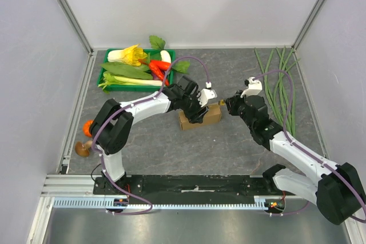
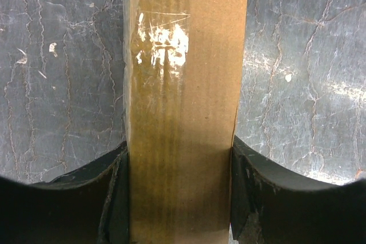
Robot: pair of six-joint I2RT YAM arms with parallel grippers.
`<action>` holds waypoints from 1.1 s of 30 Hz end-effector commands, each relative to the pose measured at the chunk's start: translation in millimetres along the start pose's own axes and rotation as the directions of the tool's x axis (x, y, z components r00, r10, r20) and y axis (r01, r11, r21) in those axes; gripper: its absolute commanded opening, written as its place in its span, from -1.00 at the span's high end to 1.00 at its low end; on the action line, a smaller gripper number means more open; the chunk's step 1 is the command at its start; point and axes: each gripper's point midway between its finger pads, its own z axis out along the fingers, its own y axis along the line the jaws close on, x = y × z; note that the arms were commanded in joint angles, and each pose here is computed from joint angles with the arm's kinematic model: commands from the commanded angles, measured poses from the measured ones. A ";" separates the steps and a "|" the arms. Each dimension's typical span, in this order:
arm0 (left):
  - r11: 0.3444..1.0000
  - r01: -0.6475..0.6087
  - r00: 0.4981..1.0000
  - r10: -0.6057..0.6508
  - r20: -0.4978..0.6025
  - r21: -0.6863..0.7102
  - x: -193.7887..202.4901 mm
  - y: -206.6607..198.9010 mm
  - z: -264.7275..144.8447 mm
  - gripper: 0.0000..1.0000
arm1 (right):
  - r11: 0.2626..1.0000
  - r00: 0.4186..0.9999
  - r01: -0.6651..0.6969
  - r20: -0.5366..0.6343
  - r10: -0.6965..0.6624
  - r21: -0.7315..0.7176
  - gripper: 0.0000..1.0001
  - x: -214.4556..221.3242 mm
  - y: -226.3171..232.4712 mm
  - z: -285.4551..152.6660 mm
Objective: Unpack the express box
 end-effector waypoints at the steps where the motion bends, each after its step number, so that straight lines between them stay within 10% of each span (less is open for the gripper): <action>1: 0.988 0.140 0.968 -0.150 -0.200 -0.065 67.4 11.9 16.6 0.20 | 1.000 0.978 0.030 -0.207 -0.029 0.001 1.00 56.6 -11.1 -18.1; 19: 0.988 0.147 0.974 -0.151 -0.167 -0.040 54.9 11.8 12.9 0.20 | 0.997 0.986 0.060 -0.157 -0.053 0.041 1.00 25.1 -12.6 -33.8; 24: 0.995 0.102 0.993 -0.100 -0.068 0.020 18.7 3.2 -1.7 -0.09 | 0.994 0.998 0.060 -0.042 -0.057 0.096 1.00 -22.2 -8.5 -30.8; 27: 0.996 0.077 0.997 -0.077 0.006 0.033 -11.7 3.8 -12.0 -0.87 | 0.989 0.997 0.070 0.030 -0.075 0.134 1.00 -58.1 -4.8 -30.3; 33: 1.000 0.017 0.981 -0.020 0.195 0.021 -83.4 5.6 -44.6 -0.95 | 0.982 0.986 0.087 0.125 -0.109 0.167 1.00 -115.4 6.7 -29.4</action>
